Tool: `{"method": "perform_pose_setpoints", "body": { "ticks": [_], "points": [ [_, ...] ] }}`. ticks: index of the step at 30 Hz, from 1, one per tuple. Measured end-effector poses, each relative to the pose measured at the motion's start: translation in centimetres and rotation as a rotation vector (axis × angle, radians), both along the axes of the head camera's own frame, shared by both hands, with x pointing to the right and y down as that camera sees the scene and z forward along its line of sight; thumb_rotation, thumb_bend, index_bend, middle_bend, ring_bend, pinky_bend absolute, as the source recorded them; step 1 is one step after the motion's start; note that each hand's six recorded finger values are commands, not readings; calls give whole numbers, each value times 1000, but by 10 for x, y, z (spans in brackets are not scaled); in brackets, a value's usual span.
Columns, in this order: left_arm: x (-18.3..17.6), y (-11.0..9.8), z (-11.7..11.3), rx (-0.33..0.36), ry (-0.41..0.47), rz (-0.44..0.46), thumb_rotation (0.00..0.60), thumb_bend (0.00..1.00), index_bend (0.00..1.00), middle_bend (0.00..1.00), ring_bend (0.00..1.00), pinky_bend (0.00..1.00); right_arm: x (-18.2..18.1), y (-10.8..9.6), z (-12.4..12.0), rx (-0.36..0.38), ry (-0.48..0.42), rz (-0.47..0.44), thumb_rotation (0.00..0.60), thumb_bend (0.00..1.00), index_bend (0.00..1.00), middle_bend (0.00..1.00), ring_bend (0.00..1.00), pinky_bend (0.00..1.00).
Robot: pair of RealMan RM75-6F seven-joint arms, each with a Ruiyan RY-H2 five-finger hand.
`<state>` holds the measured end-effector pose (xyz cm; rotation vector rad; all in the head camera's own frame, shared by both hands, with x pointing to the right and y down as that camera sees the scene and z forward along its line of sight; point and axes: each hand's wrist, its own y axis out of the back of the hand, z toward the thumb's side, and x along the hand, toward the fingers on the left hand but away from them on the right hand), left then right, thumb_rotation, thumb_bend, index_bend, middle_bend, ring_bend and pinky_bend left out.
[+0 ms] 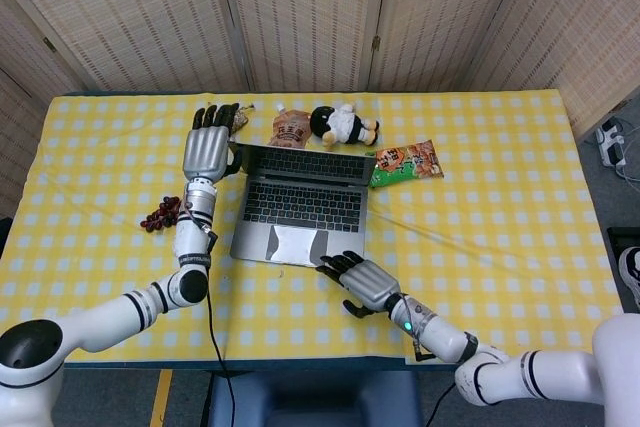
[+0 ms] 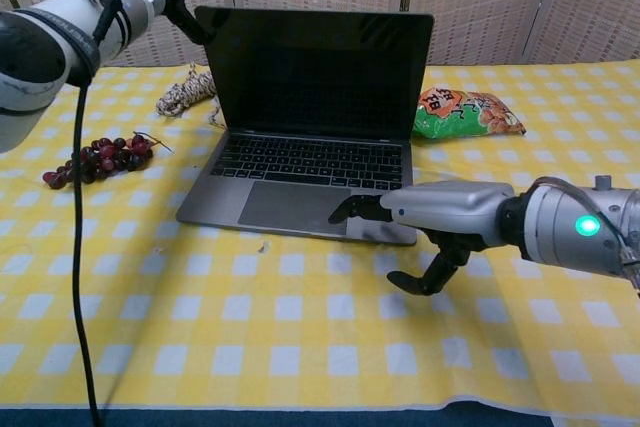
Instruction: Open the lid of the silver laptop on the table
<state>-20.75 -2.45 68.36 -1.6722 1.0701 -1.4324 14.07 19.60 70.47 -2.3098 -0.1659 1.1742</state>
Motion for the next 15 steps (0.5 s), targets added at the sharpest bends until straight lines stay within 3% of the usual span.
{"method": "perform_pose_setpoints", "body": {
  "ticks": [7, 15],
  "points": [
    [-35, 26, -10, 24, -15, 55, 600, 500, 5, 114, 0, 0, 12, -8, -13, 18, -20, 28, 600, 552, 0, 1, 5, 0],
    [-78, 50, -26, 54, -16, 36, 600, 504, 7, 114, 0, 0, 40, -20, -36, 68, -25, 65, 600, 552, 0, 2, 14, 0]
  ]
}}
